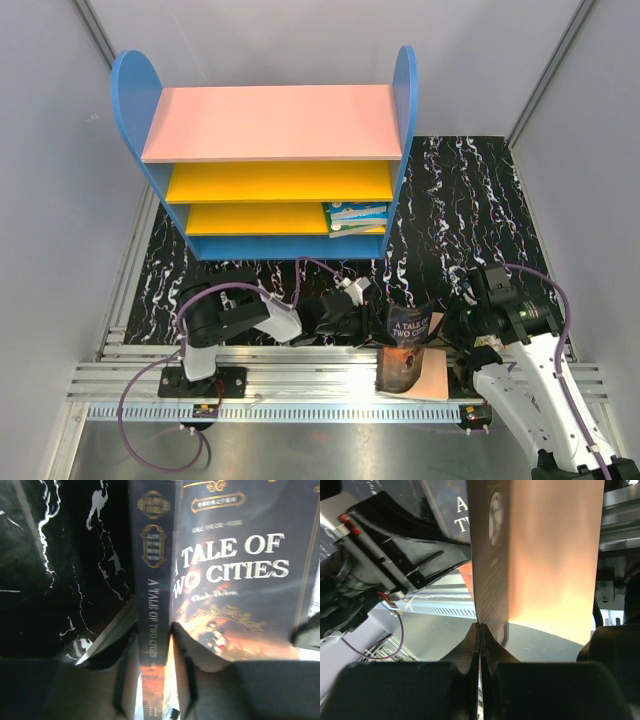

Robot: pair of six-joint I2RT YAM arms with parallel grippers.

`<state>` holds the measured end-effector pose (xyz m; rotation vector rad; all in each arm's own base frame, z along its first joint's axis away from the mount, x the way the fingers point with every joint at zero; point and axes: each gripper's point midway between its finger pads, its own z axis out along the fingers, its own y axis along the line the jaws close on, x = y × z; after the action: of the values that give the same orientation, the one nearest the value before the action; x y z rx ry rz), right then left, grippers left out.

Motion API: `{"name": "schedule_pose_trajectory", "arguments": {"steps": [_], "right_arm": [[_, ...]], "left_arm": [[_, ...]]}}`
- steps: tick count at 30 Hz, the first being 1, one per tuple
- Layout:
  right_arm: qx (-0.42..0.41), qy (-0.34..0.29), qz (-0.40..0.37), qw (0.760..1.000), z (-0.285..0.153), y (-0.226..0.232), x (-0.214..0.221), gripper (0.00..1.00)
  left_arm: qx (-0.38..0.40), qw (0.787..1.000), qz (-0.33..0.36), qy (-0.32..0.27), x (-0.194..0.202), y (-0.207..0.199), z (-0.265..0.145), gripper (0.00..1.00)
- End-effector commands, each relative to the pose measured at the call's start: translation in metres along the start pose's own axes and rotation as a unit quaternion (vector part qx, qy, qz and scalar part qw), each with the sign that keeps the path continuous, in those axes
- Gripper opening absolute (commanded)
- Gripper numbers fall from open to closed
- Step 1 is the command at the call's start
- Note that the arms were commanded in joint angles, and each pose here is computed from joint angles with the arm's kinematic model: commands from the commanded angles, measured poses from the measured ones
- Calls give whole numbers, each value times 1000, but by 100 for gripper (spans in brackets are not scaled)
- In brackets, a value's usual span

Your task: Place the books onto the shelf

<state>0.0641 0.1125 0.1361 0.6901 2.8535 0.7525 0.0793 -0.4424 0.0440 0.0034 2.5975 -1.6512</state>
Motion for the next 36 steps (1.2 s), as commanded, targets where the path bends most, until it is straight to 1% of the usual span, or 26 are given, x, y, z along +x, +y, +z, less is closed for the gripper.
{"name": "schedule_pose_trajectory", "arguments": {"steps": [1,3,5,6,8,10,14,16,19,20,22,24,25,26,27,28,29,30,32,33,34,35,36], "right_arm": [[84,79,29,993,-7,-41,41,2],[84,90,31,992,-3,-44,45,2],[84,96,31,991,-1,-46,48,0],[85,101,31,991,0,-48,50,0],[83,100,30,991,1,-49,51,0],[83,96,29,991,1,-50,51,0],[81,90,26,992,1,-51,51,0],[81,88,26,992,0,-52,51,0],[81,85,27,993,0,-54,52,0],[80,84,27,993,0,-54,52,0],[77,82,25,993,-1,-53,53,0],[73,75,23,994,-3,-52,51,0],[71,73,23,995,-5,-51,52,12],[70,69,21,995,-7,-50,51,23],[66,60,20,996,-10,-48,50,35],[66,57,20,996,-12,-48,49,57],[68,52,20,996,-14,-48,48,64],[65,49,20,997,-16,-46,48,69],[59,46,20,997,-17,-44,48,75],[54,40,21,998,-18,-42,47,75],[50,35,18,998,-20,-41,47,76],[39,16,15,999,-27,-35,42,78],[33,3,12,999,-32,-32,40,79]], "left_arm": [[141,989,33,20,11,-80,0,22],[168,985,37,22,13,-91,-2,17],[187,982,31,27,16,-97,-1,17],[217,975,37,30,19,-110,-5,16],[240,969,36,38,24,-119,-5,22],[241,968,40,50,31,-124,-1,32],[197,977,54,64,42,-115,11,33],[188,978,63,69,46,-114,13,33],[180,979,65,71,50,-113,16,23],[173,980,63,71,51,-110,16,12],[171,981,65,66,51,-113,14,1],[142,985,71,60,50,-103,15,0],[141,986,77,54,49,-111,8,0],[104,990,79,57,50,-99,8,0],[91,989,103,47,48,-101,6,0],[95,987,122,38,47,-120,-6,0],[34,991,127,36,49,-101,-8,0],[35,986,158,30,48,-116,-14,0],[1,983,181,24,54,-124,-34,0],[8,979,203,16,54,-142,-43,0],[-31,977,210,22,57,-132,-52,0],[-26,974,224,3,57,-150,-69,0],[-35,971,236,-5,56,-156,-79,0]]}}
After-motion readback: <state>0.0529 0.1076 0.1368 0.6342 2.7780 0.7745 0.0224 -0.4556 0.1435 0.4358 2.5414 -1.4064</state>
